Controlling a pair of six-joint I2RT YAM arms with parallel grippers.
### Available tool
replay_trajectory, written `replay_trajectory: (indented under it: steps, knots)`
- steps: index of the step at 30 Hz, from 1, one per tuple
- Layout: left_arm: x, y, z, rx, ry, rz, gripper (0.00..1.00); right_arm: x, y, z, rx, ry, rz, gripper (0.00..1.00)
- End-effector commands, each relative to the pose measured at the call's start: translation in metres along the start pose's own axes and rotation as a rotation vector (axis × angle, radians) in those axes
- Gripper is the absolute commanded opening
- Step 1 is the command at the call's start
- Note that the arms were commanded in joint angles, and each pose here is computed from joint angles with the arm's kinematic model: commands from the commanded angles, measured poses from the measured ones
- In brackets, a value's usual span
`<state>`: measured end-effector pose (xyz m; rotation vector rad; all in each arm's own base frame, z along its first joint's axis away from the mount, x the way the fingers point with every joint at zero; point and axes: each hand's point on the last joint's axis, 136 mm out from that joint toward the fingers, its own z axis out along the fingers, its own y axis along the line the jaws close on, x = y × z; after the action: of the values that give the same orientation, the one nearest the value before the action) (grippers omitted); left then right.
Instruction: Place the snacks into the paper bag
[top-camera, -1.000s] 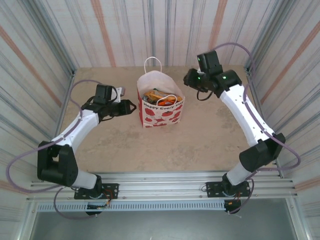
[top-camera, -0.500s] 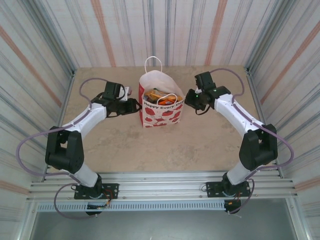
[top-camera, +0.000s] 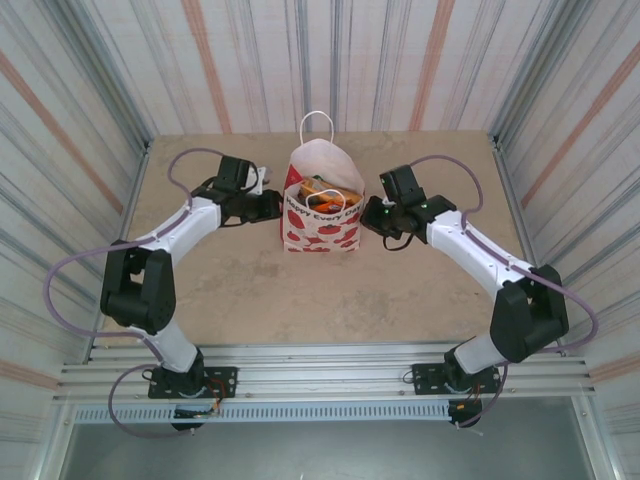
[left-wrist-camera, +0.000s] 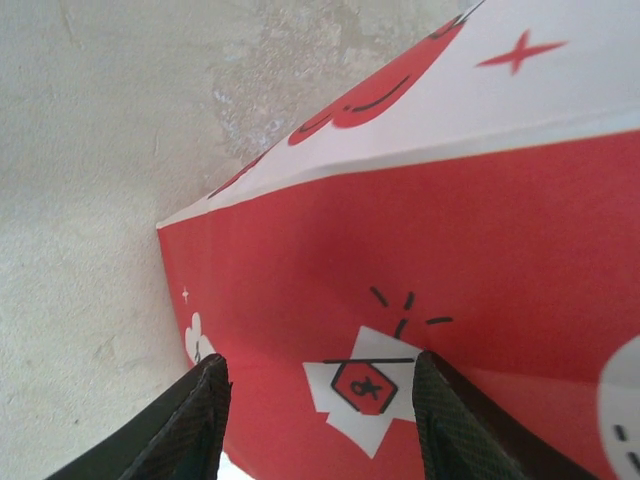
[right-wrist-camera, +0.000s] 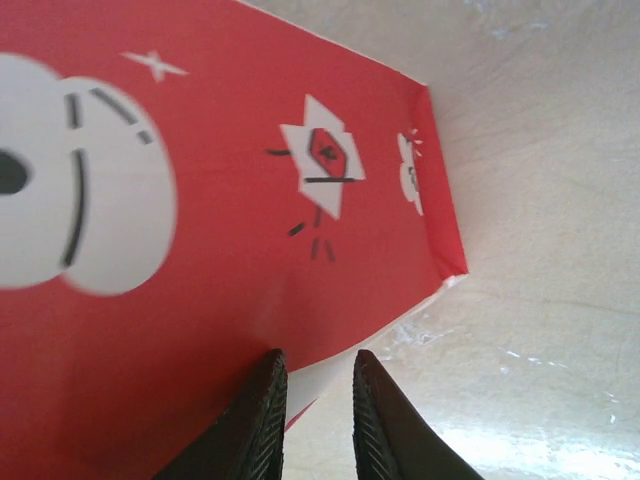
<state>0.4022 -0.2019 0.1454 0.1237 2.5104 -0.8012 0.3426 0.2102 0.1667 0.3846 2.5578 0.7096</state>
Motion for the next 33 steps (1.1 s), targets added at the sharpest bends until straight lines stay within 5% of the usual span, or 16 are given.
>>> replay_trajectory:
  steps: [1,11,14,15,16,24,33]
  knots:
    - [-0.010,-0.019,0.004,0.061,-0.010,0.035,0.53,0.003,0.014,-0.004,-0.047,-0.025,0.004,0.23]
    - [-0.024,-0.017,-0.040,-0.001,-0.080,0.058,0.58,-0.031,-0.009,-0.042,-0.004,-0.166,-0.032,0.39]
    - [-0.028,-0.005,-0.071,-0.093,-0.163,0.077,0.62,-0.053,-0.028,-0.060,0.050,-0.262,-0.100,0.55]
    - [-0.030,0.000,-0.084,-0.134,-0.207,0.094,0.65,-0.061,-0.037,-0.064,0.076,-0.297,-0.129,0.70]
    - [-0.031,0.007,-0.096,-0.182,-0.252,0.111,0.67,-0.070,-0.047,-0.069,0.100,-0.338,-0.168,1.00]
    - [-0.023,0.056,-0.161,-0.500,-0.572,0.283,0.98,-0.099,-0.121,-0.073,0.193,-0.507,-0.350,0.99]
    - [0.016,0.128,-0.147,-0.709,-0.694,0.373,0.99,-0.077,-0.175,-0.049,0.170,-0.602,-0.487,0.99]
